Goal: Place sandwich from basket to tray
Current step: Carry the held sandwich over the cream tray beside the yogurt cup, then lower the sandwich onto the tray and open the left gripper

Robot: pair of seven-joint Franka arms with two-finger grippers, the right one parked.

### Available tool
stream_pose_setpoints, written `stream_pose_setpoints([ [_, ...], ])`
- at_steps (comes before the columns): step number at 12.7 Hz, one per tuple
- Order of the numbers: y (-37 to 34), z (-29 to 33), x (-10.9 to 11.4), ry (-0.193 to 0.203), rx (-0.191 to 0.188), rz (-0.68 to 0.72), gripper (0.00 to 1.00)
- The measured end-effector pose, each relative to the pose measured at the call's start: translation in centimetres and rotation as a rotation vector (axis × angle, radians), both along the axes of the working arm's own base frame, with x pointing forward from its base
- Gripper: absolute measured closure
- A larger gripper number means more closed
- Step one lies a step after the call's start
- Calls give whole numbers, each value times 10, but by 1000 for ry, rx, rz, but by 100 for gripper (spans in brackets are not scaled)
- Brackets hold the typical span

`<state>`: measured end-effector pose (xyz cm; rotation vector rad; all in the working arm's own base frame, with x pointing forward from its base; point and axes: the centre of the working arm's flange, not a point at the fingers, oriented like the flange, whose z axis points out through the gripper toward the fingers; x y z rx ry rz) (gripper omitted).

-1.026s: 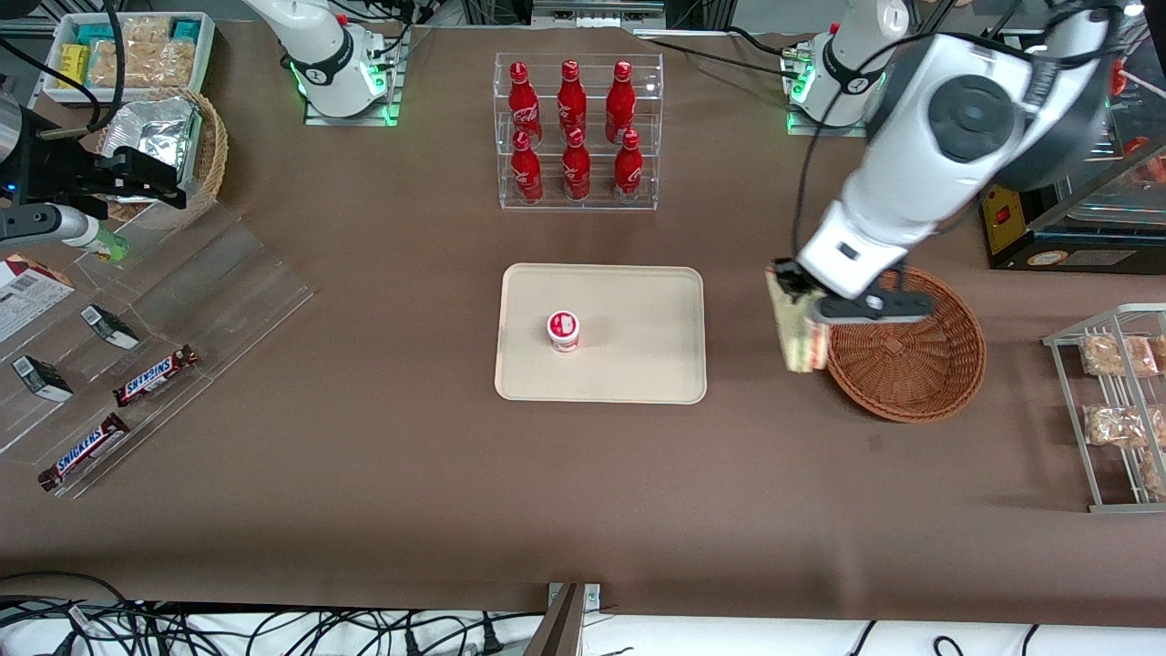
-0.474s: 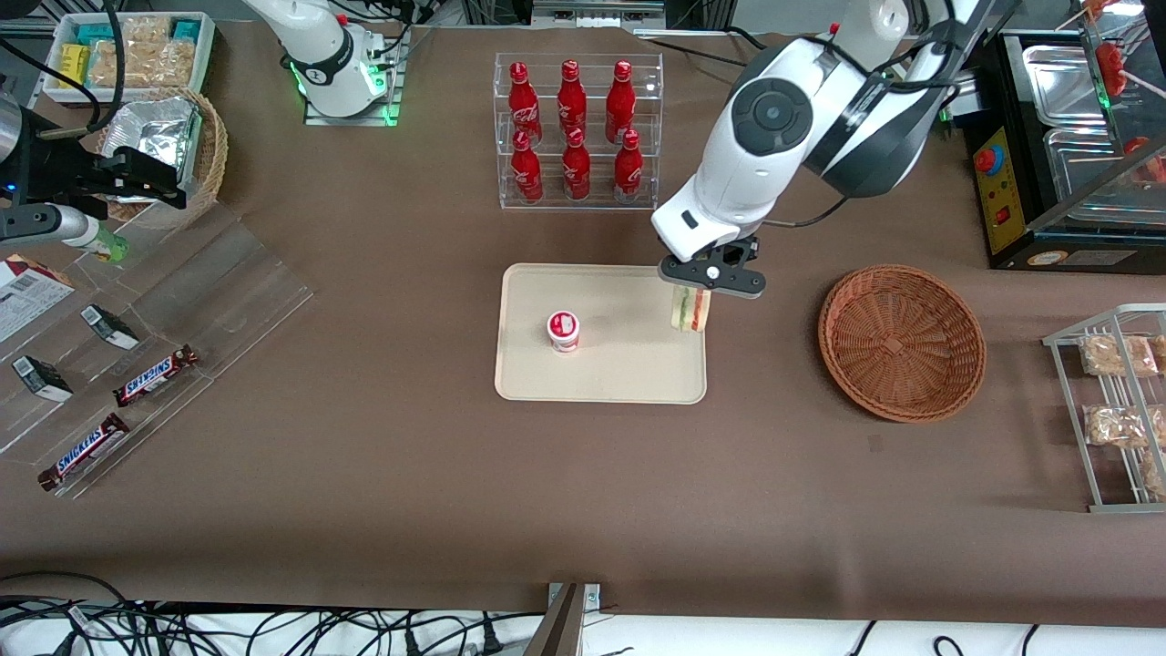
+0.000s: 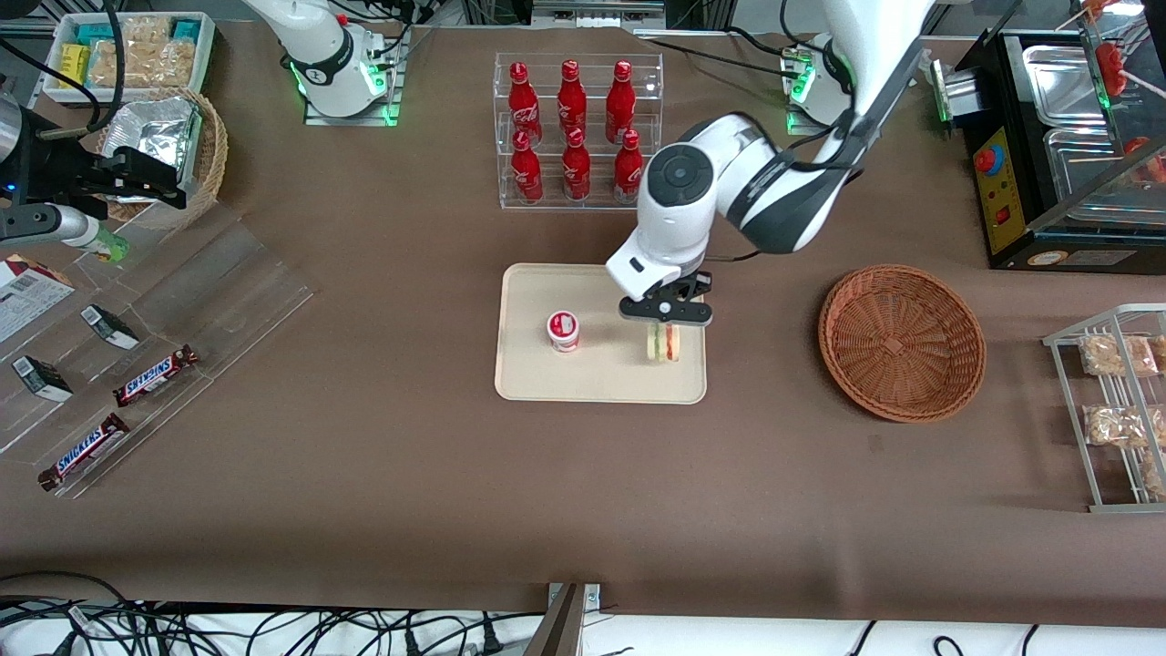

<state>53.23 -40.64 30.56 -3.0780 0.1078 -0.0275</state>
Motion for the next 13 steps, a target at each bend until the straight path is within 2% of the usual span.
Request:
stream_pose_setpoints([
  [3, -1, -28, 3, 1, 1, 8, 85],
  [6, 1, -44, 4, -16, 4, -12, 85],
  [12, 3, -76, -7, 7, 16, -35, 84],
  [13, 3, -78, -7, 9, 17, -36, 81],
])
